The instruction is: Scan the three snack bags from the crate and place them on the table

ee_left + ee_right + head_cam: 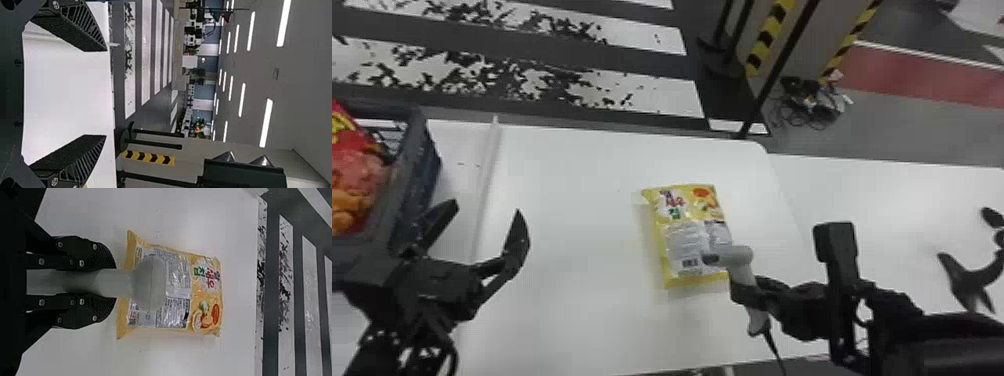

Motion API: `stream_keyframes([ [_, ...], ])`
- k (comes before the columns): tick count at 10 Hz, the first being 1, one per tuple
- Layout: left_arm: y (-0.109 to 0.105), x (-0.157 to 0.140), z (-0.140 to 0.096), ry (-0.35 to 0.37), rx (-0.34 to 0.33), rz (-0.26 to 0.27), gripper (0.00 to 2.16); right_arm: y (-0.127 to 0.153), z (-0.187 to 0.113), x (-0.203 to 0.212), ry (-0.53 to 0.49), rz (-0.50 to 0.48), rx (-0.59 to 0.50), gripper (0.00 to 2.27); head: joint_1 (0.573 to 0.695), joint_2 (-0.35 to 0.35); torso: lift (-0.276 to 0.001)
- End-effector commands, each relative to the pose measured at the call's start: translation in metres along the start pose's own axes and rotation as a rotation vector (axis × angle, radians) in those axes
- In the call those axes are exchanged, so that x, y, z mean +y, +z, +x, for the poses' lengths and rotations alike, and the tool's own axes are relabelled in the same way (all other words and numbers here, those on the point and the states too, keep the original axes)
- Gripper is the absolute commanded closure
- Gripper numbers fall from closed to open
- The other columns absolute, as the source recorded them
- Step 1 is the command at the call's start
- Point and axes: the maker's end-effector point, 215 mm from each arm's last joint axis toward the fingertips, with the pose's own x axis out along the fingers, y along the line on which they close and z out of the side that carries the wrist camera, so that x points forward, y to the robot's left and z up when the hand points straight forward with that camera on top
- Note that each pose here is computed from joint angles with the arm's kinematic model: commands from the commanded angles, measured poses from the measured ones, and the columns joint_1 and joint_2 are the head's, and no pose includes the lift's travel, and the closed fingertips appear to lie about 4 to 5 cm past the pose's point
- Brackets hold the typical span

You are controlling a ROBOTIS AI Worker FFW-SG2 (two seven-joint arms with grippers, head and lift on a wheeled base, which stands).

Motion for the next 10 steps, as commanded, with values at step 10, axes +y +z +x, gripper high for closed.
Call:
stream_keyframes([
  [10,-0.002,-0.009,-0.005,-0.012,0.004,-0.003,0.09,-0.005,0.038,0.031,0.017,-0.068,0.061,2.26,0.695,-0.183,-0.062],
])
